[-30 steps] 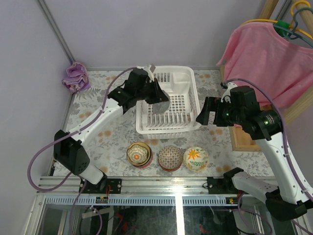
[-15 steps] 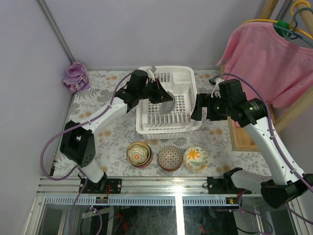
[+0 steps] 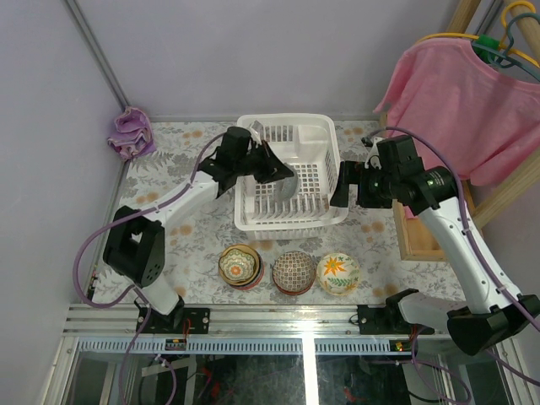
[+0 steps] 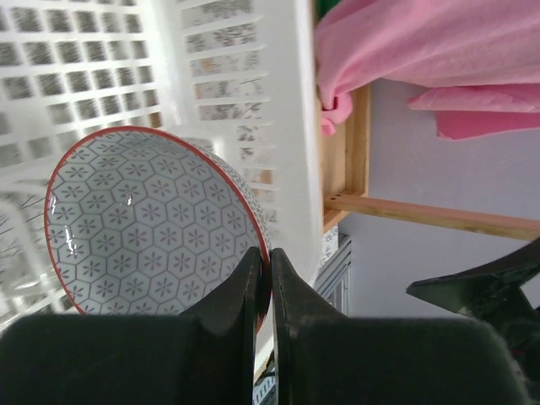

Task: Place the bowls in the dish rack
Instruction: Turn the bowl upside down on the dish rack.

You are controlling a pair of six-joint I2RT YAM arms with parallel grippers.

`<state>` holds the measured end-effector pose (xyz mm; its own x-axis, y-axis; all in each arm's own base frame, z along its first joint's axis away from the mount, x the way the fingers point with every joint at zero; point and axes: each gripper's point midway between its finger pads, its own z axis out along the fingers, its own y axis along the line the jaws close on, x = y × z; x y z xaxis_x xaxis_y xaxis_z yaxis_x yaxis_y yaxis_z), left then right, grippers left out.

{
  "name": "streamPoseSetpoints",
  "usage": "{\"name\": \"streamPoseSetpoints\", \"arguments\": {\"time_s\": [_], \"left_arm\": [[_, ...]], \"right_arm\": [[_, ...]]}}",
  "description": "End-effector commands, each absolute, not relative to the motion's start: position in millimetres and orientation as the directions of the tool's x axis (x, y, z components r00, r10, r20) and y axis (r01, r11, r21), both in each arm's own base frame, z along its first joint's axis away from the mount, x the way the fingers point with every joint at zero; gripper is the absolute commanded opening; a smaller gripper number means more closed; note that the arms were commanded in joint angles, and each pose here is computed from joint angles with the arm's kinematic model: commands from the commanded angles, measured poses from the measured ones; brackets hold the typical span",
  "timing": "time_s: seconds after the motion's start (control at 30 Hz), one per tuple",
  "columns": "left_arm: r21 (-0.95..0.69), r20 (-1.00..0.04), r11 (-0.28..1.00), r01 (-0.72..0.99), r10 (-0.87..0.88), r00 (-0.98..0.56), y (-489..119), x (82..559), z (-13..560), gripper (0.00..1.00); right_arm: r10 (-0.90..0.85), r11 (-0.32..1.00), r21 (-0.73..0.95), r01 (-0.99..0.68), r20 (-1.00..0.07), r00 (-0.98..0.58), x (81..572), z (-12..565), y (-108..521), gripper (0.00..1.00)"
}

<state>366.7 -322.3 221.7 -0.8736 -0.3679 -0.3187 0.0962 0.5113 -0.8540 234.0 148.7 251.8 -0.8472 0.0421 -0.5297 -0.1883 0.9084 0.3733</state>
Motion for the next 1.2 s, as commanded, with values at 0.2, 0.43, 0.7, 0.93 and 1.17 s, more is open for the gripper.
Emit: {"name": "streamPoseSetpoints", "arguments": {"time_s": [0.2, 0.43, 0.7, 0.93, 1.17], "left_arm": [[-0.907, -0.34, 0.393, 0.153, -0.466, -0.817, -286, 371, 237, 0.0], [-0.94, -0.325, 0.258, 0.223, -0.477, -0.816, -276, 367, 247, 0.0], [-0.947, -0.32, 0.182, 0.265, -0.453, -0.832, -279, 355, 242, 0.0], [-0.941, -0.328, 0.235, 0.243, -0.466, -0.821, -268, 353, 223, 0.0], [-0.948, -0.31, 0.222, 0.23, -0.466, -0.829, -268, 357, 210, 0.0]], "right_arm": [[0.045, 0.864, 0.457, -0.213, -0.49, -0.87, 229, 247, 164, 0.99], [0.05, 0.849, 0.478, -0.225, -0.496, -0.867, 228, 247, 168, 0.99], [0.052, 0.847, 0.48, -0.228, -0.501, -0.864, 223, 238, 166, 0.99], [0.047, 0.846, 0.481, -0.228, -0.495, -0.868, 220, 232, 166, 0.99], [0.039, 0.845, 0.481, -0.233, -0.491, -0.87, 219, 230, 166, 0.99]]}}
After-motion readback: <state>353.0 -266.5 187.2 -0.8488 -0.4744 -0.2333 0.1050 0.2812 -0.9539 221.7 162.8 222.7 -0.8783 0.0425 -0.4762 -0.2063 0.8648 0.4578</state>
